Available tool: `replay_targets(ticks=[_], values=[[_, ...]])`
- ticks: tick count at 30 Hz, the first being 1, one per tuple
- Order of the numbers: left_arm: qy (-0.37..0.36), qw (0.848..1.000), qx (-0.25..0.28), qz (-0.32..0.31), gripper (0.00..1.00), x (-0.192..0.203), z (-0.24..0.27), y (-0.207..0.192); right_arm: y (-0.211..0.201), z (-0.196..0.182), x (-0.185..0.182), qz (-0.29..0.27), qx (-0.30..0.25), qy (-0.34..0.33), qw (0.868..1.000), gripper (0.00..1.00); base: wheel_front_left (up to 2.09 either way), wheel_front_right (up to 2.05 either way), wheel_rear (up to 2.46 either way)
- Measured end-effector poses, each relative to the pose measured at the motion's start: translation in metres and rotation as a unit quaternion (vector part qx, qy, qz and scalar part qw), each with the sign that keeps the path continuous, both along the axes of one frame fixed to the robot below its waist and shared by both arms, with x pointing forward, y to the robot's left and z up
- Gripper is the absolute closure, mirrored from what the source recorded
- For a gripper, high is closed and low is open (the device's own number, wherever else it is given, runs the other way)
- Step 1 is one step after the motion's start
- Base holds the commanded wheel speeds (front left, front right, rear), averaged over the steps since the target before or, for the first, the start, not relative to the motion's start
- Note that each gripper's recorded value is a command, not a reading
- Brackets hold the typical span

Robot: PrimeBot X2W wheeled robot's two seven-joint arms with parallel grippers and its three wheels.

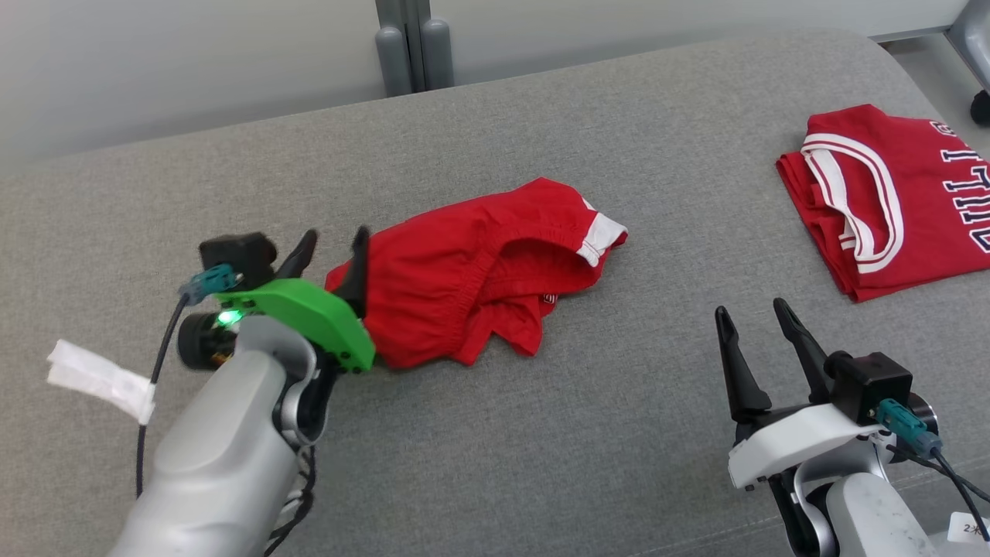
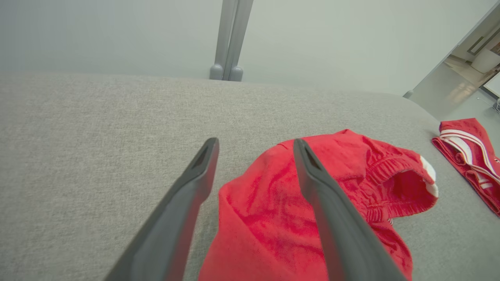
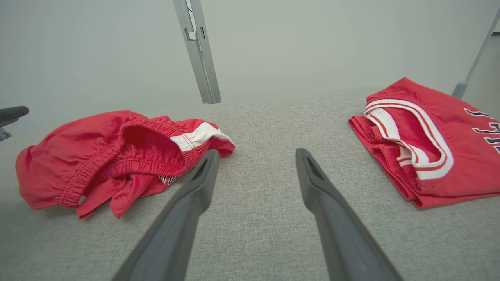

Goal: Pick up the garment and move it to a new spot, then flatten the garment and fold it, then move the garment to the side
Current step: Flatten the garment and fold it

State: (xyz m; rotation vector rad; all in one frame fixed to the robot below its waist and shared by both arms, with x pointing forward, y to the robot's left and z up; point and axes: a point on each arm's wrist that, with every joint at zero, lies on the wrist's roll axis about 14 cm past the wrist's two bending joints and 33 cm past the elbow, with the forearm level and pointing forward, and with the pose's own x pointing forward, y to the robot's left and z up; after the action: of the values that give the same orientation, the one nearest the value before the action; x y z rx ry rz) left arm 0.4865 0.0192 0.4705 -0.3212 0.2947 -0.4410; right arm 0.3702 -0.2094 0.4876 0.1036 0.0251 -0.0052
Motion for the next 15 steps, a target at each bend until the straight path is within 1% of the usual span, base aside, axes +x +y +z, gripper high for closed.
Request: replay_targets(ticks=[3, 7, 11, 15], values=[[-0.033, 0.997, -0.042, -0.061, 0.0, -0.007, 0.031, -0.041, 0.001, 0.0, 0.0, 0.001, 0.0, 0.0, 1.0, 0.0, 0.0, 0.0, 0.0], [-0.005, 0.987, -0.07, -0.146, 0.0, -0.034, 0.037, -0.093, -0.005, 0.0, -0.004, -0.009, -0.001, 0.001, 1.0, 0.0, 0.0, 0.0, 0.0], [0.059, 0.975, -0.06, -0.204, 0.0, -0.057, 0.016, -0.126, -0.011, -0.001, -0.008, -0.02, -0.002, 0.001, 1.0, 0.0, 0.0, 0.0, 0.0], [0.102, 0.968, -0.058, -0.222, 0.0, -0.067, -0.002, -0.145, -0.017, 0.001, -0.012, -0.031, -0.006, -0.002, 1.0, 0.0, 0.0, 0.0, 0.0]])
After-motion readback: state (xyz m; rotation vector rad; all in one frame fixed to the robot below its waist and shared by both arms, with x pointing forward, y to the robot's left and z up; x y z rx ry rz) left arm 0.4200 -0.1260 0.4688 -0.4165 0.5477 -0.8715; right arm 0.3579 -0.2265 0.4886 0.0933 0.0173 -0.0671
